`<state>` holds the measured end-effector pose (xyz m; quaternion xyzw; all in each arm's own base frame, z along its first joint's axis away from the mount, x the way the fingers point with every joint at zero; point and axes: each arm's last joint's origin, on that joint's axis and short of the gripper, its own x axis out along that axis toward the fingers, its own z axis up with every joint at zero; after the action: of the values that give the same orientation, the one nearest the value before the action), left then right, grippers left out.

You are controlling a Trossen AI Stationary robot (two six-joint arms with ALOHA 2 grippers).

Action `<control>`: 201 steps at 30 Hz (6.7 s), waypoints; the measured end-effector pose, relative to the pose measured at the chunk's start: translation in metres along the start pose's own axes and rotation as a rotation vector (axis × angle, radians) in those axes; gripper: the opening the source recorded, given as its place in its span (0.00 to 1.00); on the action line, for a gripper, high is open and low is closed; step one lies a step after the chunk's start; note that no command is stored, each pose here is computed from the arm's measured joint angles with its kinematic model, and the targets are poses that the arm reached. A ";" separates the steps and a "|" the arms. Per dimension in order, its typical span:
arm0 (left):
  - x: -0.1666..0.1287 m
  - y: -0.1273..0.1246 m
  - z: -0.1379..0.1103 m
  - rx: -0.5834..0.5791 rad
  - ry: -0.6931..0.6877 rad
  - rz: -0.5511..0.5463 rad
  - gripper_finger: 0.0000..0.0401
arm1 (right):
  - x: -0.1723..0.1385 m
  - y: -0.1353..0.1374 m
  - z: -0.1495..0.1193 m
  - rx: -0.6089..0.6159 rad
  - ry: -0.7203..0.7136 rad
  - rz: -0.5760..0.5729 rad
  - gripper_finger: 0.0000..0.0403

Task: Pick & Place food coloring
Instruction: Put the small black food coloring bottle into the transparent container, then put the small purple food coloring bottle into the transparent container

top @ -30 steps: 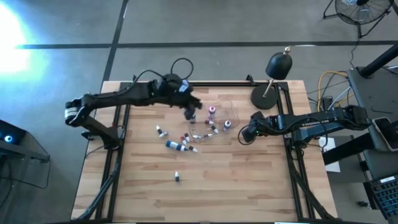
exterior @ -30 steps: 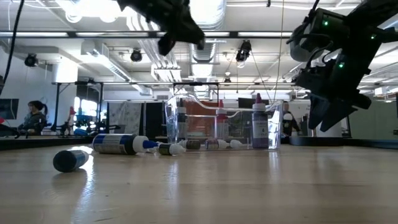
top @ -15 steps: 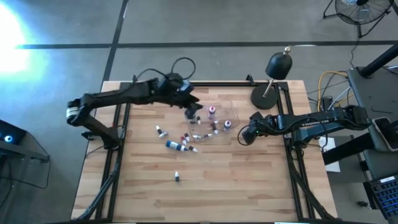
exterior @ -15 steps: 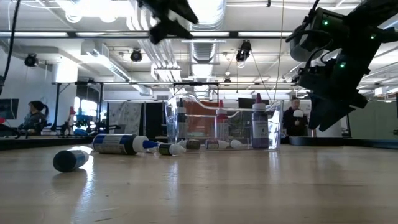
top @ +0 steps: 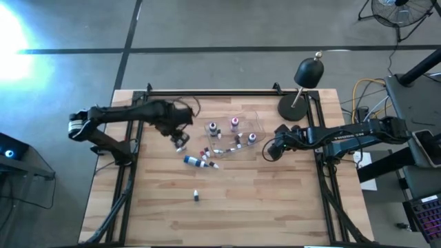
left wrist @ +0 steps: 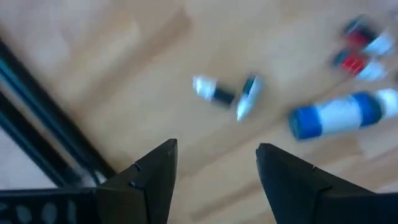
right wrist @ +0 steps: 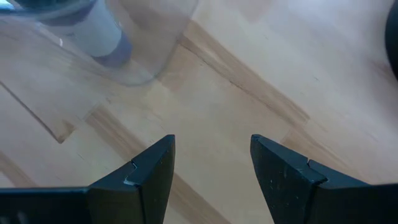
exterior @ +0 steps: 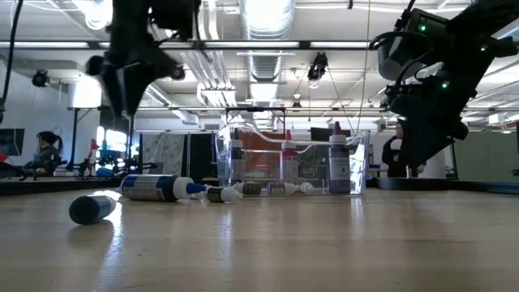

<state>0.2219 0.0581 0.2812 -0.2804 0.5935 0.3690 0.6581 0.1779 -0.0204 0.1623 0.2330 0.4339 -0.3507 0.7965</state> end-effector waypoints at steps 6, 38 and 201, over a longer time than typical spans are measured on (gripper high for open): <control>0.050 -0.002 -0.003 -0.288 0.067 -0.134 0.48 | 0.000 0.000 0.000 0.007 -0.003 0.003 0.50; 0.120 -0.001 -0.029 -0.909 -0.156 -0.062 0.48 | 0.002 -0.003 -0.002 0.004 -0.040 -0.046 0.50; -0.007 -0.062 0.014 0.269 -0.934 -0.356 0.05 | 0.002 -0.001 -0.001 0.068 -0.031 -0.004 0.50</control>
<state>0.2806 0.0333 0.2853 -0.0955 0.2216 0.2575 0.9357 0.1779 -0.0209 0.1599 0.2535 0.4100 -0.3703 0.7940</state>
